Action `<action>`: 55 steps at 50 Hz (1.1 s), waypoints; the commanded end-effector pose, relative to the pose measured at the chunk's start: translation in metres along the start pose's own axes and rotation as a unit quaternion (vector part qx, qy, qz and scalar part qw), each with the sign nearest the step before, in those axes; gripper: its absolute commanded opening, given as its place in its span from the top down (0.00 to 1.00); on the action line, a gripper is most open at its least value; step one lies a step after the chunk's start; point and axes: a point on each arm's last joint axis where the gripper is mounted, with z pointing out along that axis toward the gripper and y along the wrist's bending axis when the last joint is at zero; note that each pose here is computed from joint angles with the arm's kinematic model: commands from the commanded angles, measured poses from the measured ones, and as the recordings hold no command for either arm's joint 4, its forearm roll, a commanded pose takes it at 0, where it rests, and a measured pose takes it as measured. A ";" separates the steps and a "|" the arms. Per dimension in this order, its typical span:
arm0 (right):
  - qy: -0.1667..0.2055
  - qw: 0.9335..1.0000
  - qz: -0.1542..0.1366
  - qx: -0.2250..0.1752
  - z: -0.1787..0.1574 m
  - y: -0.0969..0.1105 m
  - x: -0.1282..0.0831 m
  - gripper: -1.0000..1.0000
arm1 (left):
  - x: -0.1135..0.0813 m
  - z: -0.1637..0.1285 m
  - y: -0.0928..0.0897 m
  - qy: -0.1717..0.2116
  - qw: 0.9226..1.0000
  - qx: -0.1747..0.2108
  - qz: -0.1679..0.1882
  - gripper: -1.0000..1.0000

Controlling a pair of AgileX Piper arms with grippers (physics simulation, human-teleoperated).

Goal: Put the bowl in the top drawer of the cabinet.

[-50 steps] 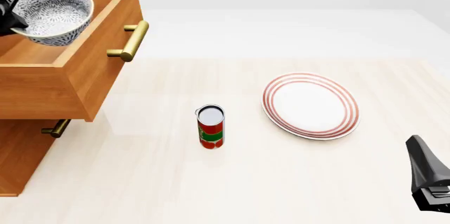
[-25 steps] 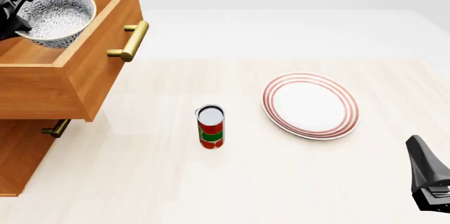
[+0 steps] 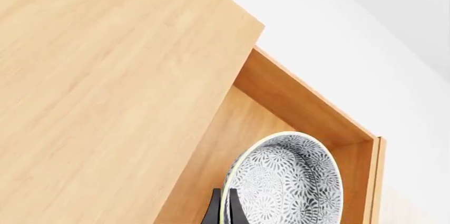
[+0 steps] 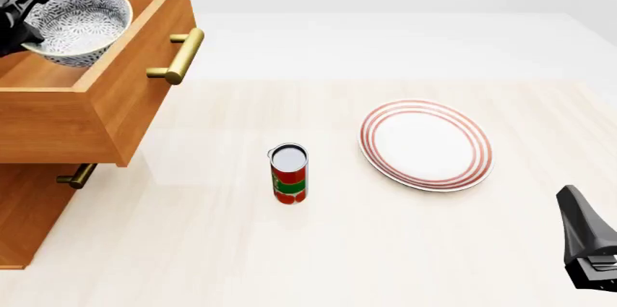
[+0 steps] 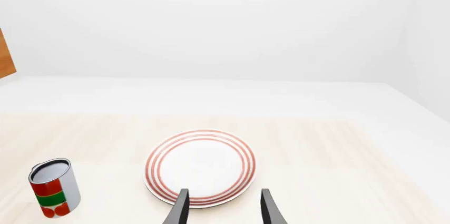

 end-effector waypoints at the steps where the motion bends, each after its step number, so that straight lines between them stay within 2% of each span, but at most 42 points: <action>1: 0.000 1.000 0.000 0.000 0.000 0.000 0.000 0.00 | 0.003 0.012 0.007 0.010 1.000 -0.013 -0.002 1.00; 6: 0.000 1.000 0.000 0.000 0.000 0.000 0.000 0.00 | 0.002 0.011 0.005 0.007 1.000 -0.009 0.000 1.00; 7: 0.000 1.000 0.000 0.000 0.000 0.000 0.000 0.00 | 0.002 0.012 0.004 0.009 1.000 -0.008 0.005 0.00; 37: 0.000 1.000 0.000 0.000 0.000 0.000 0.000 0.00 | -0.005 -0.008 -0.006 -0.009 1.000 0.010 0.007 0.00; 55: 0.000 1.000 0.000 0.000 0.000 0.000 0.000 0.00 | -0.015 -0.037 -0.013 -0.029 0.999 0.024 0.008 0.00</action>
